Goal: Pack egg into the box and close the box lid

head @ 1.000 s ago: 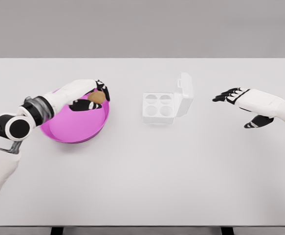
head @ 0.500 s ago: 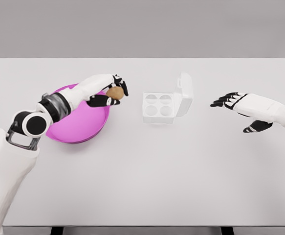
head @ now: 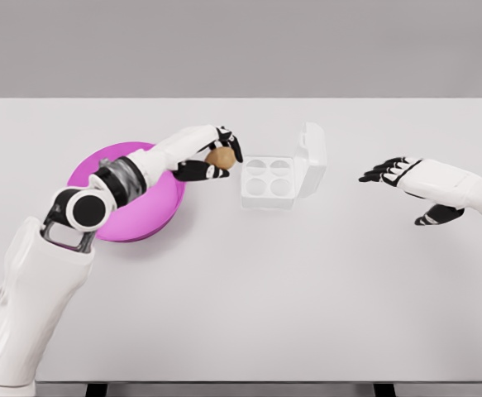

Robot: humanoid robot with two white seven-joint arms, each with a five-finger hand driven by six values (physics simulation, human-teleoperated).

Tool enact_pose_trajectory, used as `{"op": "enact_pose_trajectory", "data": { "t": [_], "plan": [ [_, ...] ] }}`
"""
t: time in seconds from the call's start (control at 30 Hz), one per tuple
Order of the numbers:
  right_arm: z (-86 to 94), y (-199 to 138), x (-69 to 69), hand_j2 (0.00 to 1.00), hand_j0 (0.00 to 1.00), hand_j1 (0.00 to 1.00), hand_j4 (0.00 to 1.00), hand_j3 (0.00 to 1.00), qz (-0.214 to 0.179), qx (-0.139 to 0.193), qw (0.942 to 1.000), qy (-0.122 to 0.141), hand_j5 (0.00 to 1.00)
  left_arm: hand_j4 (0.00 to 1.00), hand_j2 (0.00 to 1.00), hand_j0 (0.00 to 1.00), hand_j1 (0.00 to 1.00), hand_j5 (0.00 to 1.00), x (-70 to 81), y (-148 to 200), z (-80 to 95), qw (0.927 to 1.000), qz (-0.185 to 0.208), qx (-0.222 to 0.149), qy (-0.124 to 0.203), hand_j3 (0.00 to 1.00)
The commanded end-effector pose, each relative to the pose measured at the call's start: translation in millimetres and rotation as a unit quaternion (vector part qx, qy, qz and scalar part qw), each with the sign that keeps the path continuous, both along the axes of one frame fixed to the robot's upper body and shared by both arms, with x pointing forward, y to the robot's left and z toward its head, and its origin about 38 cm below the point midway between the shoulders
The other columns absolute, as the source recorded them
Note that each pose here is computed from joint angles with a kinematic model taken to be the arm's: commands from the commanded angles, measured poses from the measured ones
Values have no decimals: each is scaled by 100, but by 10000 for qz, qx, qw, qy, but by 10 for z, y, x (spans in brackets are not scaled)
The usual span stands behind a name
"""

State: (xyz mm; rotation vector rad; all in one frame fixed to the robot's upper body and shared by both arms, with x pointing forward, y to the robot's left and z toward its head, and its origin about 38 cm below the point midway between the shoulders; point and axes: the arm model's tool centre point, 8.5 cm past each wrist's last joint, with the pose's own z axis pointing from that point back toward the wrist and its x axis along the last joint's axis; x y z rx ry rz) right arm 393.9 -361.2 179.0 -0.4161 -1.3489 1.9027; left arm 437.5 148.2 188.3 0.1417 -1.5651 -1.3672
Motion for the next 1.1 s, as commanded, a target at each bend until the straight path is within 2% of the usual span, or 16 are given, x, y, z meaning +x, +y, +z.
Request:
{"op": "enact_pose_trajectory", "data": {
  "t": [0.0,0.3,0.37,0.63,0.7,1.07],
  "plan": [
    [8,-22,-16,100,100,100,100,100,-15,-9,10000,13,100,41,41,41,41,41,17,-55,-74,9999,-7,-64,128,41],
    [46,-24,6,100,100,100,100,100,-48,49,10000,-57,100,41,41,41,41,41,34,-241,-147,9994,-124,-171,275,41],
    [49,-37,14,100,100,100,100,100,-73,60,9999,-61,100,41,41,41,41,41,76,-274,-186,9991,-112,-199,366,41],
    [85,-44,41,100,100,100,100,100,-157,225,9995,-151,100,41,41,41,41,41,32,-449,-204,9986,-279,-223,392,41],
    [155,-83,74,100,100,100,100,100,-271,326,9987,-293,100,41,41,41,41,41,13,-502,-217,9984,-337,-215,411,41],
    [92,-103,90,100,100,100,100,100,-319,326,9988,-200,100,42,42,42,42,42,74,-565,-296,9975,-321,-252,576,42]
  ]
}}
